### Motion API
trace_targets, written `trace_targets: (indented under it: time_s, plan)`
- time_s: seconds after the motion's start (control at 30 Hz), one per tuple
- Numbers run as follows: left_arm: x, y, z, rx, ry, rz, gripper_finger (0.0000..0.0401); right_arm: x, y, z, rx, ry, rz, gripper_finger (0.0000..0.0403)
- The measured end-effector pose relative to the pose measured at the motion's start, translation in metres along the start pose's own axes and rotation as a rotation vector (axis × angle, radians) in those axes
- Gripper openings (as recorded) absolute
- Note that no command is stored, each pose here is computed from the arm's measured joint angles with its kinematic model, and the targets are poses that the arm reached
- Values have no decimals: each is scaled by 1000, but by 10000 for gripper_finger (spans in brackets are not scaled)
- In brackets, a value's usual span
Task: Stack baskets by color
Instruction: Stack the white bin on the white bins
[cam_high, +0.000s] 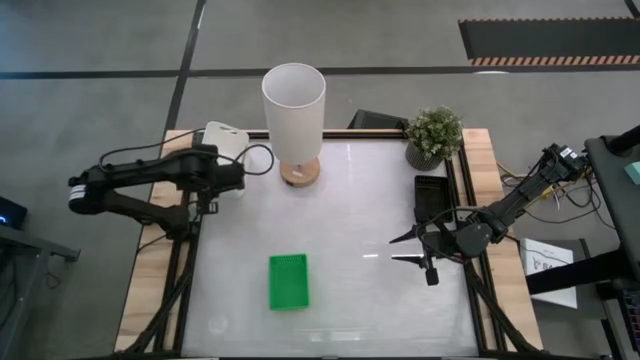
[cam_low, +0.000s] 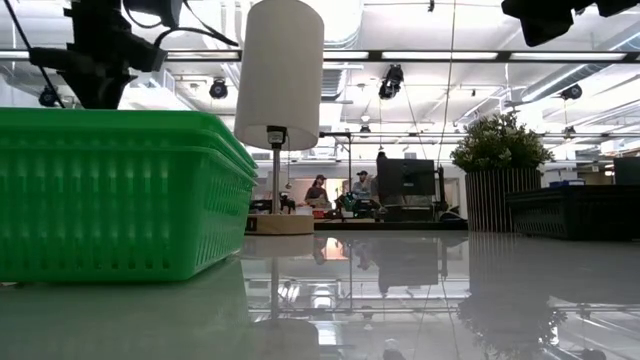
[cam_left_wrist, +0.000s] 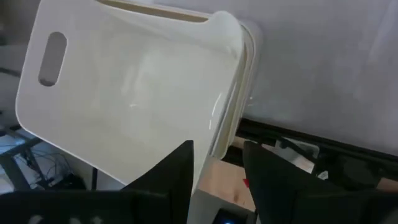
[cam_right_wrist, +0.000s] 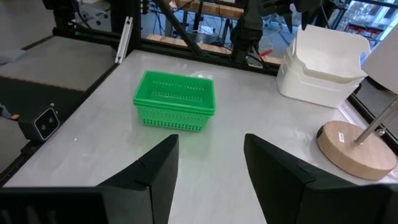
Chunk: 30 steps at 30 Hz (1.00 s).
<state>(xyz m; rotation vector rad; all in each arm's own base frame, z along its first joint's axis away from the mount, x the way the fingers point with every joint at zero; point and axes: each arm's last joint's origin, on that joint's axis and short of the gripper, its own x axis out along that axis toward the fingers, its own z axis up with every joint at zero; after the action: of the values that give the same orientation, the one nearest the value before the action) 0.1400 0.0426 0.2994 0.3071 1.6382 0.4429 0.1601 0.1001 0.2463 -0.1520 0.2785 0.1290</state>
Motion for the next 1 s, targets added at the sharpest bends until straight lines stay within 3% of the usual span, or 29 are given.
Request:
trace_targets:
  time_s: [0.3,0.8,1.0]
  plan:
    - [9,-2,8,6,28,27,123,0,0,0,1,0,0,176]
    - [41,-15,22,129,125,50,122,0,0,0,15,0,1,176]
    - [42,-15,22,133,127,51,86,0,0,0,18,0,1,176]
